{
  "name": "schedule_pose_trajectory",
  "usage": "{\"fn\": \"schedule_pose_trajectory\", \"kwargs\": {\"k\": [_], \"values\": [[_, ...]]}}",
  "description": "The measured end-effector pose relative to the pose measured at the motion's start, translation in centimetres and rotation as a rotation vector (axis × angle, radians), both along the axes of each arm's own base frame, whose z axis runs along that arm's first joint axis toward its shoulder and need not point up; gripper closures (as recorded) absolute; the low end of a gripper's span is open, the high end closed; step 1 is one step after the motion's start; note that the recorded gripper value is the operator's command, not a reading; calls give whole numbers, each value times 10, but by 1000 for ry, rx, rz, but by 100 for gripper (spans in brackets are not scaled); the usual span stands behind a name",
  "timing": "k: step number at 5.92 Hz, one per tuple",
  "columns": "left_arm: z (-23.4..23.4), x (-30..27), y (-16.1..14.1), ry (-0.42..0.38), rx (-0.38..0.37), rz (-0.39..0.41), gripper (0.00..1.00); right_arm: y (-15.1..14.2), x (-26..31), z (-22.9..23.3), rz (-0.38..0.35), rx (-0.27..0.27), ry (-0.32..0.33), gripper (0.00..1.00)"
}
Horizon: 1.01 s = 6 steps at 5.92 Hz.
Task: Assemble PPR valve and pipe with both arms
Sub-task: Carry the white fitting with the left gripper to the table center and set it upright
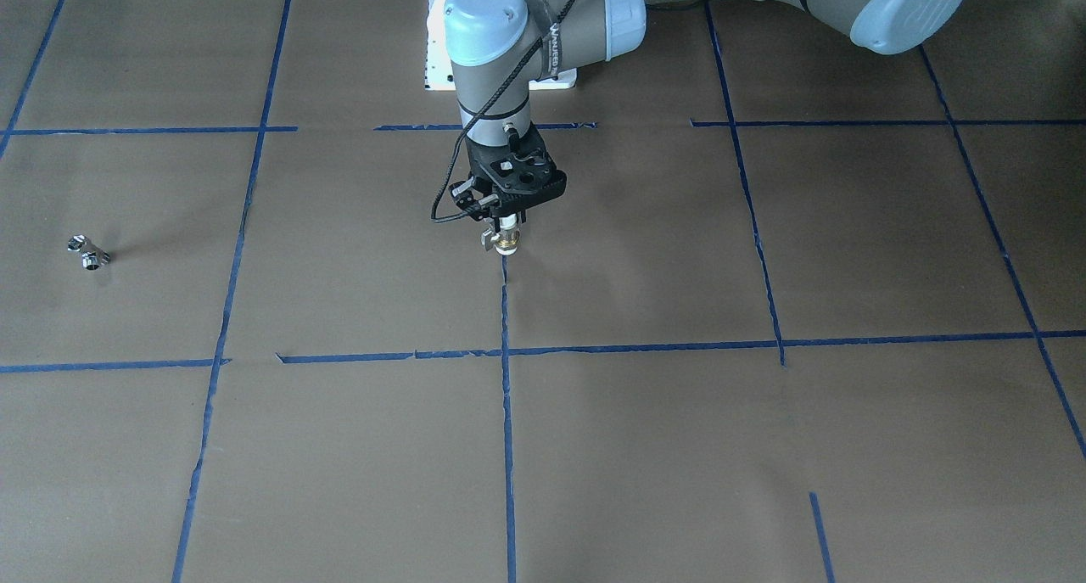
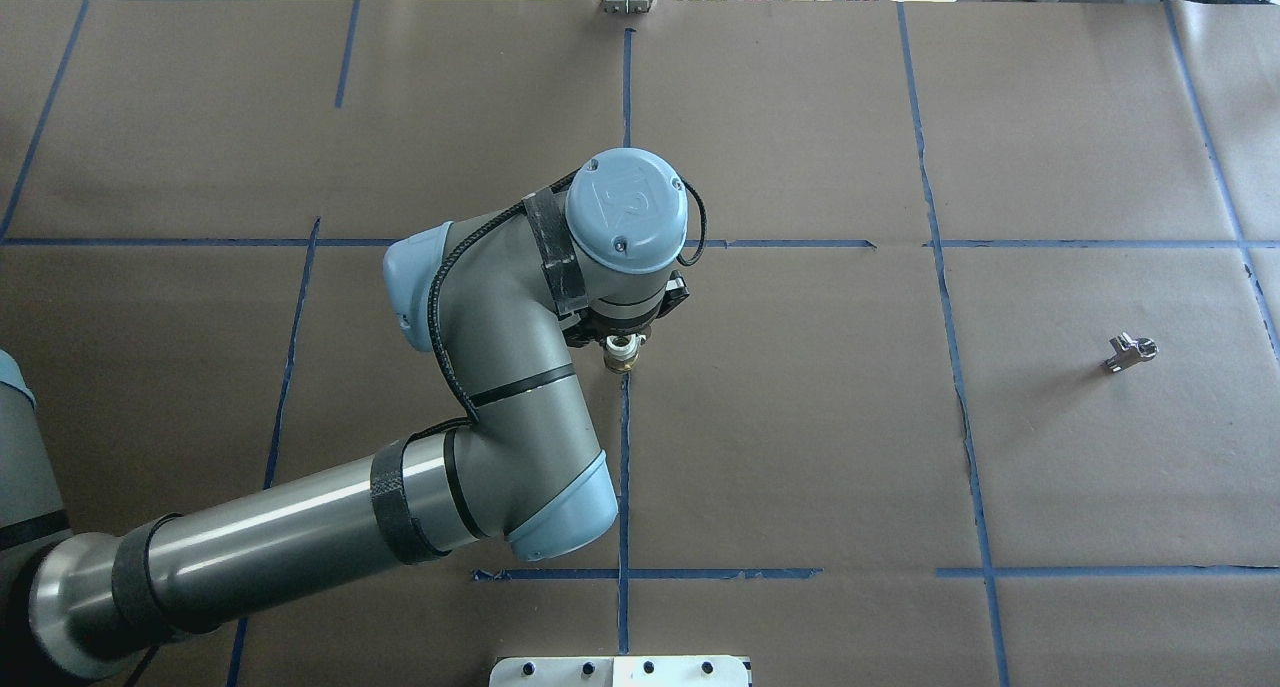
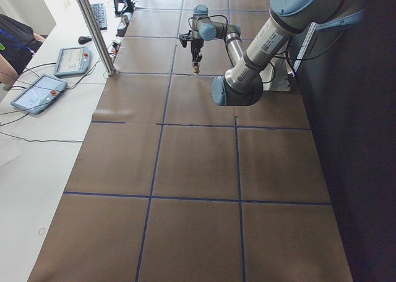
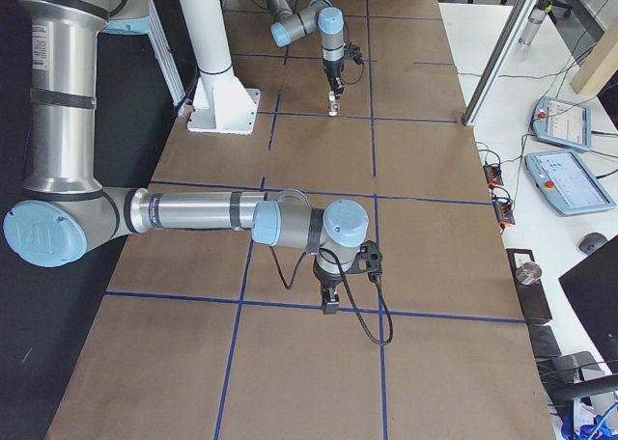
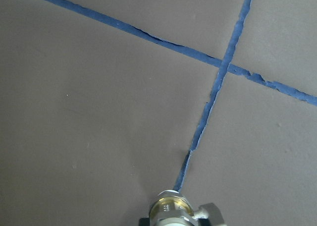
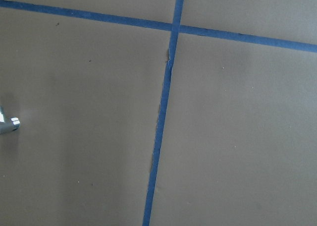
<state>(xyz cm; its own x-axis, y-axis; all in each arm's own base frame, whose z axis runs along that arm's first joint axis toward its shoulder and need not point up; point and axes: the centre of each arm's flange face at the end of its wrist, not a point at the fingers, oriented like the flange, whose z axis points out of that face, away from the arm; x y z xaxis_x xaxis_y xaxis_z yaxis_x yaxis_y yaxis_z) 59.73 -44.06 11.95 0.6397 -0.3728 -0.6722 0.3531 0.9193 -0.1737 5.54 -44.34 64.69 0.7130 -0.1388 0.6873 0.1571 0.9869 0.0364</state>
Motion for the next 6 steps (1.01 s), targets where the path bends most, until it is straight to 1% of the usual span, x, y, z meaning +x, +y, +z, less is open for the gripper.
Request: {"fn": "schedule_pose_trajectory", "kwargs": {"k": [1, 2, 3, 4, 6], "values": [[5, 1, 0, 5, 4, 1, 86, 0, 0, 0, 0, 1, 0, 0], [8, 2, 0, 8, 5, 2, 39, 0, 0, -1, 0, 1, 0, 0], [8, 2, 0, 11, 6, 2, 10, 0, 0, -1, 0, 1, 0, 0], [9, 2, 0, 14, 8, 3, 0, 0, 0, 0, 1, 1, 0, 0], [3, -4, 3, 29, 29, 20, 0, 0, 0, -1, 1, 1, 0, 0]]}}
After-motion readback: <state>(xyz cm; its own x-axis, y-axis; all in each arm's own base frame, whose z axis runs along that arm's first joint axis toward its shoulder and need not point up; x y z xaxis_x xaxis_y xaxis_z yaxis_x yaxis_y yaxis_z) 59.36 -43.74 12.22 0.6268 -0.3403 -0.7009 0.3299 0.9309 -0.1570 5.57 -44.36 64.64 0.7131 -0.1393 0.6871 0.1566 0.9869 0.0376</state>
